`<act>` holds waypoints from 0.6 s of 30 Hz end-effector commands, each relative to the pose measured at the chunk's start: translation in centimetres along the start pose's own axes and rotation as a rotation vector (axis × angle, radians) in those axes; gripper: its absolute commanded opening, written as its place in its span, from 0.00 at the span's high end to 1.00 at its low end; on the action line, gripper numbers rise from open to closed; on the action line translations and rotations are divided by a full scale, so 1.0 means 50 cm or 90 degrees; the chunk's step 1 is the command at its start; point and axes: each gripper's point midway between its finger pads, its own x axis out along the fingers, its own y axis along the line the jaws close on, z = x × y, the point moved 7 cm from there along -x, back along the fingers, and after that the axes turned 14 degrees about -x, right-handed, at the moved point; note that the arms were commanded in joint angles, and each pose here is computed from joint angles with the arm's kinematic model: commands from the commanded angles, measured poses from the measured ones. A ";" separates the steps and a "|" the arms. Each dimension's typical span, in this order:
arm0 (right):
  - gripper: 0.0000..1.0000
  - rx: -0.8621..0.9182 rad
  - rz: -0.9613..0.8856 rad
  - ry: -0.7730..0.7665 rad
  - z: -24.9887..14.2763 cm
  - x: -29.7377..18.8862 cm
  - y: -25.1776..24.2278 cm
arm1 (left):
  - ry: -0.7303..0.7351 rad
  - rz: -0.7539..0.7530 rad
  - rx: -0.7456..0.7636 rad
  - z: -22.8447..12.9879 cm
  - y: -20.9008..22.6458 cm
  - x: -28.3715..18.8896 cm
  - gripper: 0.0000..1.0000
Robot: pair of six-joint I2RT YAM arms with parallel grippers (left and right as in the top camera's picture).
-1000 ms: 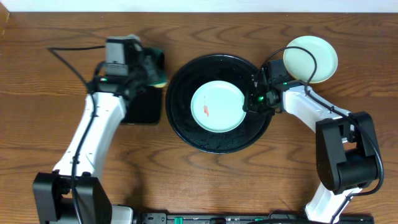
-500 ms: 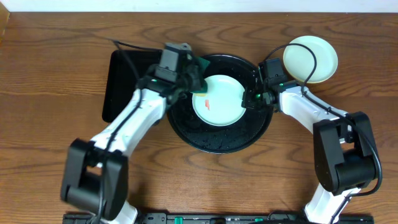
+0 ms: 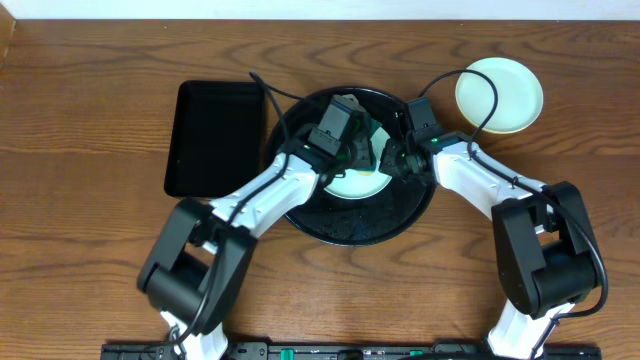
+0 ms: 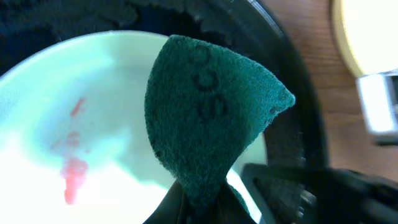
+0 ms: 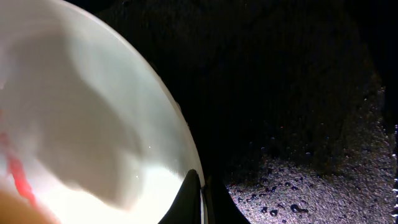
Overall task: Clean dirty plates on tray and stack at the side
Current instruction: 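Bring the sponge with the left gripper onto the stained plate, then hold the stained plate with the right gripper and scrub it with the sponge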
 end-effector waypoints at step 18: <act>0.99 -0.003 -0.037 0.031 -0.022 0.007 -0.009 | -0.162 0.358 0.043 0.027 0.175 0.034 0.91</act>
